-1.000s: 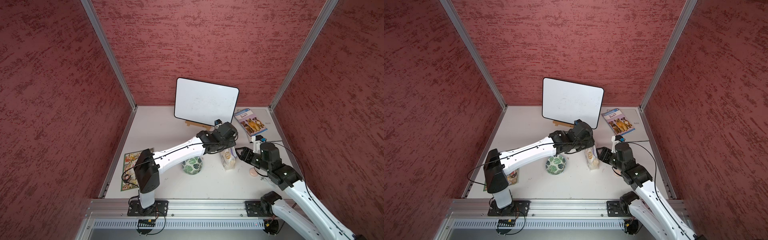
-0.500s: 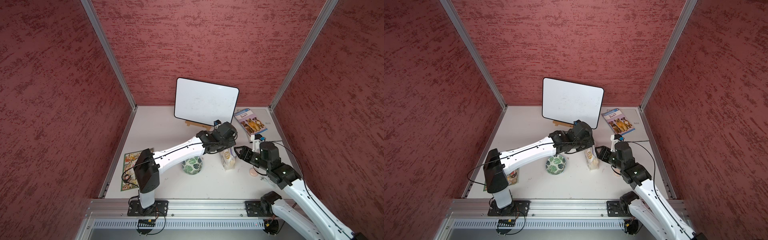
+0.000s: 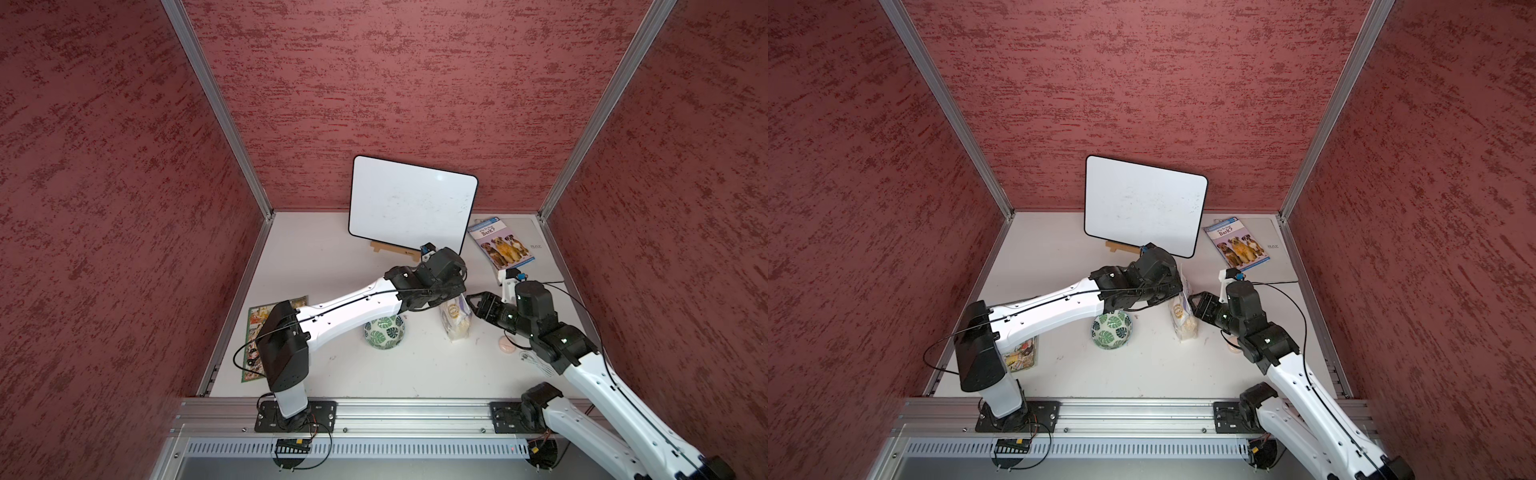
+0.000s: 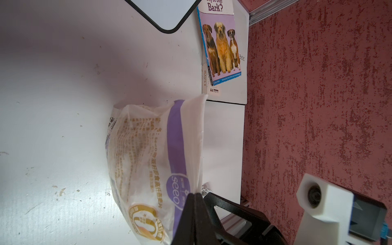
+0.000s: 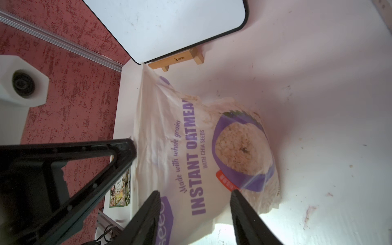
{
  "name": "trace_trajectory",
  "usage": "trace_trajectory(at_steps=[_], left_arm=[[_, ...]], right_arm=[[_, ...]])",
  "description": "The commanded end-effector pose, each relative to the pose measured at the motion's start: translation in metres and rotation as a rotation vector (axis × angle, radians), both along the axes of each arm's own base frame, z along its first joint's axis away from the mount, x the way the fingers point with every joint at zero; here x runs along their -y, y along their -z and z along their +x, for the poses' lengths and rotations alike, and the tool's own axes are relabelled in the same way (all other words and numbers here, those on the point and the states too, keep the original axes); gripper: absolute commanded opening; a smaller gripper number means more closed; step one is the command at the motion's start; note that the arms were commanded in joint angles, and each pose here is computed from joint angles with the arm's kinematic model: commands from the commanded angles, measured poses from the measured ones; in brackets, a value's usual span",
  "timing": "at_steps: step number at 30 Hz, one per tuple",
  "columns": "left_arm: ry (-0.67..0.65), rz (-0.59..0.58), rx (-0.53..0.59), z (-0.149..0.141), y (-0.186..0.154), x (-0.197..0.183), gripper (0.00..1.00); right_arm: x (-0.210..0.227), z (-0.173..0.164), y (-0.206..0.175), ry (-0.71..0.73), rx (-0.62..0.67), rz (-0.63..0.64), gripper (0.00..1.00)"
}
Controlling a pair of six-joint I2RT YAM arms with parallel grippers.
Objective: Pour the oats into the breakfast bowl
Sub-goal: Open the oats bag at the center of the board.
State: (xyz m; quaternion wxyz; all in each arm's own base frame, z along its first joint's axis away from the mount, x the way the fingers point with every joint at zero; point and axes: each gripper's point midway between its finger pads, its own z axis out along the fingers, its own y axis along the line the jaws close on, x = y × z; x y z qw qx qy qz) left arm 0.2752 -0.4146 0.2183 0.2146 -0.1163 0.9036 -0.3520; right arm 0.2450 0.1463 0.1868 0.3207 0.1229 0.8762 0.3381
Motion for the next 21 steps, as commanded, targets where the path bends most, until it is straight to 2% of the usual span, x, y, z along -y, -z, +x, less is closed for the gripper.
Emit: trace_trajectory(at_steps=[1, 10, 15, 21], left_arm=[[-0.002, -0.007, 0.004, -0.002, 0.002, -0.007, 0.00], [0.036, -0.056, -0.019, -0.006, 0.010, -0.003, 0.00], [0.038, -0.052, -0.024, -0.008, 0.013, -0.005, 0.00], [0.050, -0.044, -0.042, -0.012, 0.020, -0.006, 0.00]], right_arm=[[-0.004, 0.006, -0.015, -0.015, 0.016, 0.004, 0.54], [-0.010, 0.009, -0.042, -0.056, 0.072, 0.018, 0.52], [-0.013, 0.014, -0.042, -0.067, 0.050, -0.002, 0.42], [-0.015, 0.022, -0.048, -0.074, 0.058, -0.019, 0.34]])
